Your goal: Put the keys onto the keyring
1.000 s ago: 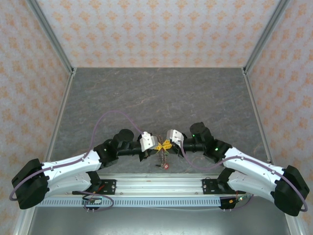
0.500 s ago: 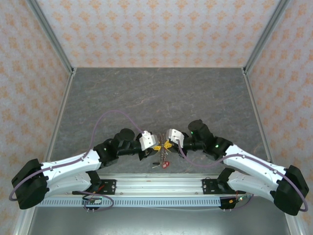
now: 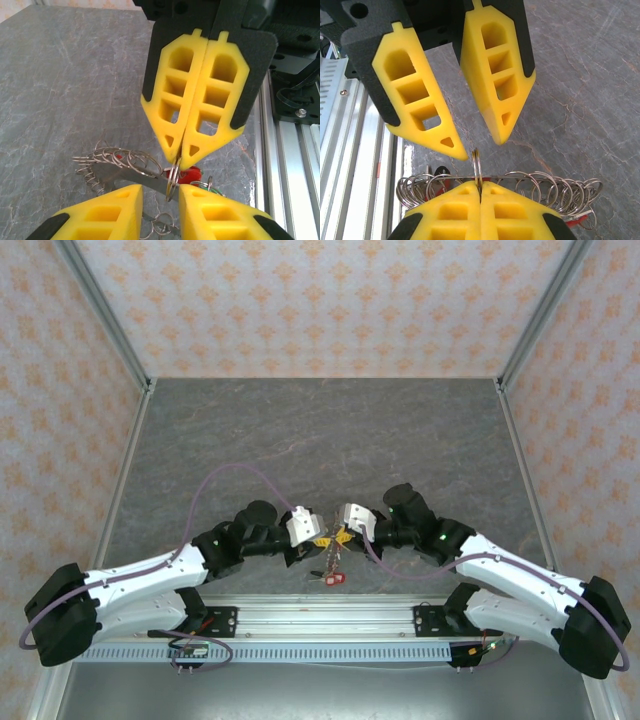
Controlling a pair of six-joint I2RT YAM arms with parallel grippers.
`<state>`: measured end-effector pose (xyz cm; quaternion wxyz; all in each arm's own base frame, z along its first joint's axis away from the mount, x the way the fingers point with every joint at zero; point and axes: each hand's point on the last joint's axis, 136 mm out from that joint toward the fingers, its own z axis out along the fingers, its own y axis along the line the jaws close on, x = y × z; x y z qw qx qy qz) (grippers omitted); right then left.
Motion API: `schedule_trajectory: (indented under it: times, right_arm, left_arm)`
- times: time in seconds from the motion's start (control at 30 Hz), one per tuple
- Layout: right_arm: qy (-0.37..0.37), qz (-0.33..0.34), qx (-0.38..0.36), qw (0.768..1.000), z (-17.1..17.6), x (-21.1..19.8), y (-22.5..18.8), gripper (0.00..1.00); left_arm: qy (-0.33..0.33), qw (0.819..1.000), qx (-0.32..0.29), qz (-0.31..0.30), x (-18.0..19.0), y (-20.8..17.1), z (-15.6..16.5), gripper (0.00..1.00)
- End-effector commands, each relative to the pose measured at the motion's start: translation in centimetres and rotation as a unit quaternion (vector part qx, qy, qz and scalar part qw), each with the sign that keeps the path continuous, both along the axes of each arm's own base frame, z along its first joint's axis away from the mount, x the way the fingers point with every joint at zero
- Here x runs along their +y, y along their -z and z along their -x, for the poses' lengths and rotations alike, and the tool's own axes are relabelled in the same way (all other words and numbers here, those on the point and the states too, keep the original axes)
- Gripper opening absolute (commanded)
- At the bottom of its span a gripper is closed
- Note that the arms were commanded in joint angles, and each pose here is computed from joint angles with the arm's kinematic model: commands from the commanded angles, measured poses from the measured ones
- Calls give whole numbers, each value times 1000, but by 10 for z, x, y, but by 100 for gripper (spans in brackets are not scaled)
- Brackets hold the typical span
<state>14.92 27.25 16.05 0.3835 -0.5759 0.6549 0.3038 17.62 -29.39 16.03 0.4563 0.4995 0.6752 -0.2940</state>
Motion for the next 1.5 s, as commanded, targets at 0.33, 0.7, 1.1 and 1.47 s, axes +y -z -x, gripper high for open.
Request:
schedule_trajectory:
  times: [0.33, 0.7, 1.1, 1.47]
  right_arm:
    - [-17, -50, -27, 998, -2, 13, -31, 1]
    - [11, -45, -41, 998, -4, 1, -25, 8]
    - [16, -108, -28, 994, 1, 3, -24, 11]
    - [26, -110, -25, 993, -3, 0, -23, 3]
  left_arm:
    - [31, 999, -9, 8, -13, -12, 2, 17]
    - [33, 999, -12, 19, -13, -14, 4, 0]
    - [62, 994, -22, 86, -19, -43, 15, 0]
    - [47, 994, -30, 95, -15, -46, 12, 5]
